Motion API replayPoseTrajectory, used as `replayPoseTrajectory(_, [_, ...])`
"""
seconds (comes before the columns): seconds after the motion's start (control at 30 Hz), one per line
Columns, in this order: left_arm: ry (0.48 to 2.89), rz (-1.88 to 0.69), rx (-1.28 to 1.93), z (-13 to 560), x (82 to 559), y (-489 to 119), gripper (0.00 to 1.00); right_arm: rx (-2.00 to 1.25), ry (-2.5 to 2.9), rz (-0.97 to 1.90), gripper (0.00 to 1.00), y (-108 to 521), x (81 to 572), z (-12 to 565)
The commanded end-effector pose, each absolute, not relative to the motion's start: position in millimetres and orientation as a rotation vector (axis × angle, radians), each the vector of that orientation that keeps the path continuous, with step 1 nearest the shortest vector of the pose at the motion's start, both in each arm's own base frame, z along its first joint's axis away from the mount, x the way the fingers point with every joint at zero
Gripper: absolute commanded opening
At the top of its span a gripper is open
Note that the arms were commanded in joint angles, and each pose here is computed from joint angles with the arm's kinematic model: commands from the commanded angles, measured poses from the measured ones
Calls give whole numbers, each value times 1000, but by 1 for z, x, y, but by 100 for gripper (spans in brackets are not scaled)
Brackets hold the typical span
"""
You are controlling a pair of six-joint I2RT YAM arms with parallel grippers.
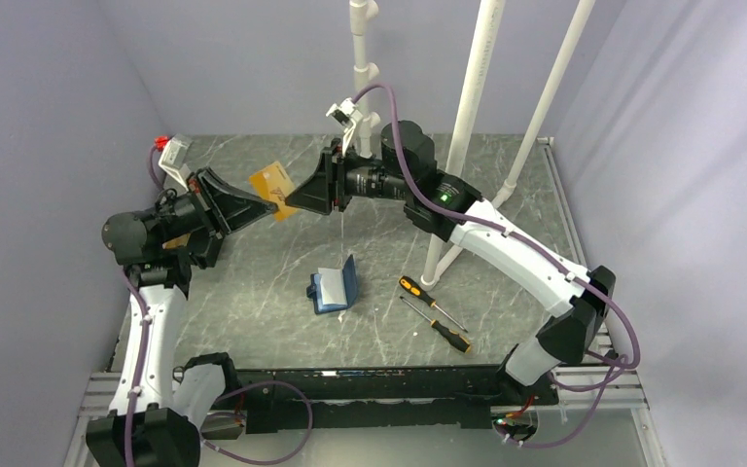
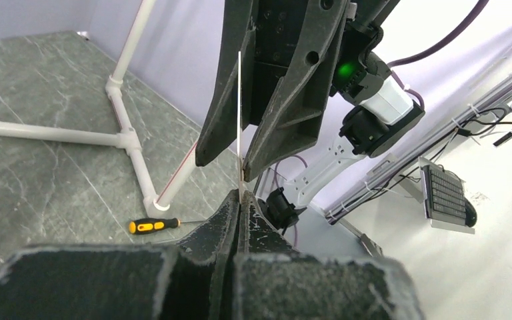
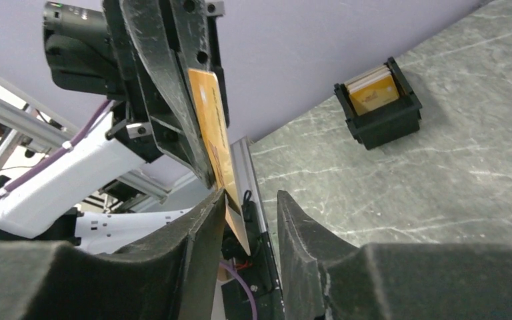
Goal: Put the credit cards into the card holder
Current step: Insert the credit card into the card holder.
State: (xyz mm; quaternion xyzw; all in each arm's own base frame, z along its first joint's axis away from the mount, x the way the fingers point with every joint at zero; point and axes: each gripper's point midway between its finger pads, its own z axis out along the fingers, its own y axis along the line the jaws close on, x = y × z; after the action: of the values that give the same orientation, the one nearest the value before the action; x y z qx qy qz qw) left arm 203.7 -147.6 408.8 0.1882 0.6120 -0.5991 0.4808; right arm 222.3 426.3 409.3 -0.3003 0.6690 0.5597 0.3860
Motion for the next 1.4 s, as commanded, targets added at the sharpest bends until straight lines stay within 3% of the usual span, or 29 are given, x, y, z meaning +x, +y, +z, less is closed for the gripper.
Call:
replayPoseTrajectory(0.0, [1516, -1475, 474, 397, 198, -154, 0, -759, 1590, 1518, 33, 427, 213, 431])
replayPoseTrajectory(0.07, [1543, -1498, 454, 388, 200, -156, 0, -755, 1602, 1515, 22, 428, 214, 424])
replayPoseTrajectory(0.13, [1593, -1524, 426, 375, 203, -159, 0, -743, 1651, 1481, 2, 428, 219, 412])
replayPoseTrajectory(0.17, [1629, -1533, 399, 366, 206, -160, 1, -740, 1685, 1458, 0, 426, 221, 402])
replayPoseTrajectory(0.23, [1738, -1533, 312, 343, 212, -159, 15, -722, 1763, 1399, 0, 420, 224, 378])
replayPoseTrajectory(0.3, [1917, -1471, 167, 306, 217, -153, 43, -670, 1882, 1300, 0, 407, 228, 346])
replayPoseTrajectory(0.4, [2210, -1214, -81, 243, 228, -130, 58, -600, 2066, 1103, 0, 388, 230, 293])
replayPoseTrajectory(0.5, [2286, -1147, -245, 208, 230, -121, 83, -589, 2233, 885, 0, 381, 213, 237])
replayPoseTrajectory(0.53, [2289, -1109, -312, 199, 232, -117, 87, -569, 2289, 774, 0, 375, 211, 220])
replayPoseTrajectory(0.6, [2291, -1076, -438, 178, 235, -111, 85, -536, 2382, 579, 0, 369, 204, 198])
replayPoseTrajectory(0.7, [2289, -1134, -541, 157, 236, -115, 74, -561, 2511, 325, 0, 366, 180, 162])
replayPoseTrajectory(0.8, [2332, -1111, -635, 133, 237, -112, 52, -596, 2526, 210, 0, 373, 158, 139])
replayPoseTrajectory(0.87, [2387, -1066, -705, 115, 236, -108, 45, -601, 2523, 212, 0, 380, 149, 129])
replayPoseTrajectory(1.0, [2421, -1024, -771, 99, 232, -105, 43, -632, 2523, 189, 0, 394, 140, 111])
replayPoseTrajectory(1.37, [2402, -980, -773, 103, 229, -100, 49, -663, 2467, 22, 0, 410, 154, 80])
